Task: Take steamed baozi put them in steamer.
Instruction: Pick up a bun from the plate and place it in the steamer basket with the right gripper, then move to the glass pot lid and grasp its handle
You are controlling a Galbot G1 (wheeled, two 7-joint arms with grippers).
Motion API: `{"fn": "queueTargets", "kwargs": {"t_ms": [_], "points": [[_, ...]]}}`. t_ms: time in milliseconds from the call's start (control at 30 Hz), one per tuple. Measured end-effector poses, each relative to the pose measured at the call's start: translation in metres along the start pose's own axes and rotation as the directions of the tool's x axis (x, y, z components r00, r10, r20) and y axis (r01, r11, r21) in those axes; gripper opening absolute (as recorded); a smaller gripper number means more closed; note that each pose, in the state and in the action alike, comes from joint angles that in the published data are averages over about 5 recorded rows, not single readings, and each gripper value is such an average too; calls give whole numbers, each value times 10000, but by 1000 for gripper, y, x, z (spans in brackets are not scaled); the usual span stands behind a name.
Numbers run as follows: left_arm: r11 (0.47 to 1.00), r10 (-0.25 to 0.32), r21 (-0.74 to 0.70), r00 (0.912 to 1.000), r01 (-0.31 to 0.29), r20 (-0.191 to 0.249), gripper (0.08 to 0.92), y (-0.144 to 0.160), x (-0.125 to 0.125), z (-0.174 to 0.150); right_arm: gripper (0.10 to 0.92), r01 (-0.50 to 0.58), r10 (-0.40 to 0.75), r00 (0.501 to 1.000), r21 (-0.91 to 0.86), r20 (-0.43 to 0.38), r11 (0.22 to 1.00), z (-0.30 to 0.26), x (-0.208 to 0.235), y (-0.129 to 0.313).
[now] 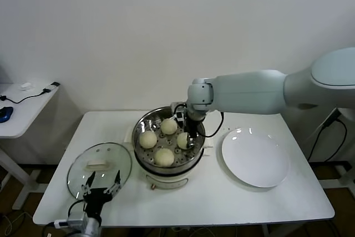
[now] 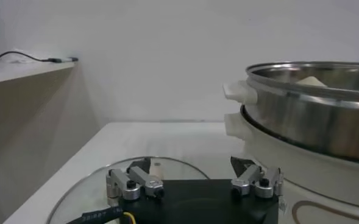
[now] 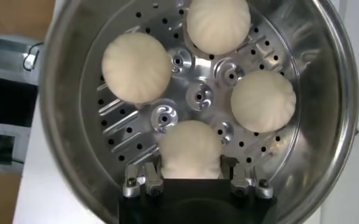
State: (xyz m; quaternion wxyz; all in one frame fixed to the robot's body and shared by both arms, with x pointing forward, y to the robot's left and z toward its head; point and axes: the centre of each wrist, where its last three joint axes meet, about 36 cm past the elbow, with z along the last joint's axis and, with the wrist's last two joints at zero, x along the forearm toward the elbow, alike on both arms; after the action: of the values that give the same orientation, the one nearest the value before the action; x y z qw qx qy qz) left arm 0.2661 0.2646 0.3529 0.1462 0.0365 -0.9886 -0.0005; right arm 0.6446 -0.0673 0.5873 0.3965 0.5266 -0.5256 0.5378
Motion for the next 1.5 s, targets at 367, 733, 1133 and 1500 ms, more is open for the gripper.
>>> {"fn": "queueTargets", "kwargs": {"t_ms": [367, 733, 1133, 1500], "points": [[10000, 68, -27, 10000, -68, -1, 823, 2, -2, -2, 821, 312, -331, 9966, 268, 760, 9992, 8, 24, -13], [9997, 259, 51, 9996, -259, 78, 823, 2, -5, -3, 823, -1000, 1275, 9479, -1074, 2921, 9892, 72, 95, -21], [9990, 358, -292, 9966, -337, 741, 823, 9, -15, -1, 823, -3948, 6616, 6619, -5865, 3523, 7072, 195, 84, 25], [9919, 162, -1273, 9910, 8, 1328, 823, 16, -26, -1, 823, -3878, 8766, 4353, -8360, 2052, 3883, 283, 12, 111]]}}
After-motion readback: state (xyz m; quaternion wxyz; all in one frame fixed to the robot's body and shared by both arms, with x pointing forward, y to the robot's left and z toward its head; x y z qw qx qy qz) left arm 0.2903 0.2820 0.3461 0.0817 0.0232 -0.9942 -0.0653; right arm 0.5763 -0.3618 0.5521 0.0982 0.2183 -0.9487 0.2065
